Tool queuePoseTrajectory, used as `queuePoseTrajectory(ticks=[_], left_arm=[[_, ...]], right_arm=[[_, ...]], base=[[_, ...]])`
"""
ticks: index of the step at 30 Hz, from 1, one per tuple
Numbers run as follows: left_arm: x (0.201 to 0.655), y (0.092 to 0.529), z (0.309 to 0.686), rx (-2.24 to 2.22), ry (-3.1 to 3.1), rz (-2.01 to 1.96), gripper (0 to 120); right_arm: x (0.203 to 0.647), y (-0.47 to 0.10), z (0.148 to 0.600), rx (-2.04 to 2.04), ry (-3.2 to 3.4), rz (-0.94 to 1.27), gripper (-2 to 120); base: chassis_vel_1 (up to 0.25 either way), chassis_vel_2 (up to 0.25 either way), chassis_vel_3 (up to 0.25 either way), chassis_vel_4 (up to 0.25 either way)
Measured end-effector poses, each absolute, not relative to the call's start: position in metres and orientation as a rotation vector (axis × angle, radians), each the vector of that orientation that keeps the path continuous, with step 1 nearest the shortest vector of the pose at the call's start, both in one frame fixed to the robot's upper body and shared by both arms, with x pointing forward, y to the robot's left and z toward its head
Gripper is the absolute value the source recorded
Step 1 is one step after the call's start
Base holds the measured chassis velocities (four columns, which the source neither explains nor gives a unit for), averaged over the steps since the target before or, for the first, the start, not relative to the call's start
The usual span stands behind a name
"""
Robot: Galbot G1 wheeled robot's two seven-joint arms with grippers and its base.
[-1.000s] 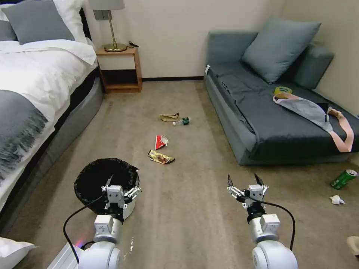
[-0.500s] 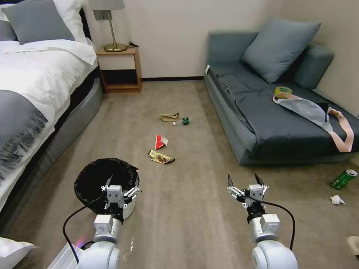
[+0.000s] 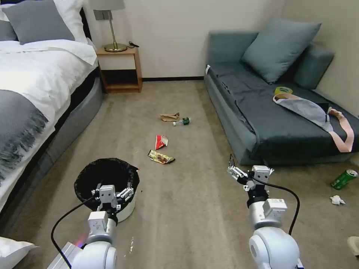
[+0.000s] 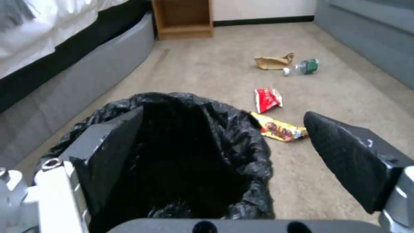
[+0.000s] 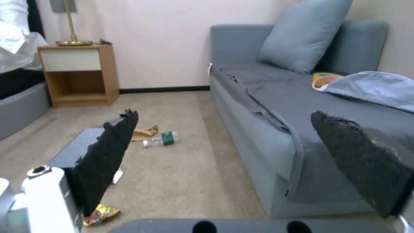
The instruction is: Pick up the trash bin, then pick up the garbage on the floor and place it into the trash bin.
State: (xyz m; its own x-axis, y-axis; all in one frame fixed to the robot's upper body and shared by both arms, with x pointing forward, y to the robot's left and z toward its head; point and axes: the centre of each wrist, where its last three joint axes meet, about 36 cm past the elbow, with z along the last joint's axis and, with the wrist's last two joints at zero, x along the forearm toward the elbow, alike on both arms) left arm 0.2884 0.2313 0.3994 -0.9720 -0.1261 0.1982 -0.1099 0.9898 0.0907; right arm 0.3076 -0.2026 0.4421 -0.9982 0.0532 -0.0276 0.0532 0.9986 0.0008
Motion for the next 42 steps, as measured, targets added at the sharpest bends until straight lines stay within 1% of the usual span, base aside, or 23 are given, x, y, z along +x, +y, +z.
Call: queuePoseTrajectory(ticks=[4,7,9,12,13,17,23,35,42], left_arm=[[0.288,0.238,0.400,0.202,-2.923,-0.107,100],[0.287,0.257,0.408,0.295,-2.915,-0.088,100],[0.287,0.258,0.409,0.300,-2.915,-0.089,100],[0.286,0.277,0.423,0.412,-2.910,-0.093,100],[0.286,0.277,0.423,0.412,-2.910,-0.093,100],[0.286,0.301,0.435,0.528,-2.878,-0.064,100],[0.293,0.319,0.446,0.632,-2.788,0.042,100],[0.344,0.342,0.442,0.680,-2.614,0.137,100],[0.368,0.355,0.429,0.701,-2.561,0.129,100]], right_arm=[[0.308,-0.206,0.441,0.097,3.110,0.006,100],[0.308,-0.210,0.441,0.112,3.107,0.007,100],[0.309,-0.210,0.441,0.113,3.107,0.007,100],[0.309,-0.212,0.438,0.119,3.109,0.007,100],[0.309,-0.212,0.438,0.119,3.109,0.007,100],[0.310,-0.214,0.436,0.126,3.106,0.002,100],[0.311,-0.215,0.436,0.123,3.106,-0.003,100],[0.311,-0.214,0.439,0.102,3.101,-0.012,100],[0.311,-0.215,0.438,0.103,3.102,-0.015,100]], base=[[0.000,0.000,0.000,0.000],[0.000,0.000,0.000,0.000],[0.000,0.000,0.000,0.000],[0.000,0.000,0.000,0.000],[0.000,0.000,0.000,0.000],[0.000,0.000,0.000,0.000],[0.000,0.000,0.000,0.000],[0.000,0.000,0.000,0.000],[0.000,0.000,0.000,0.000]])
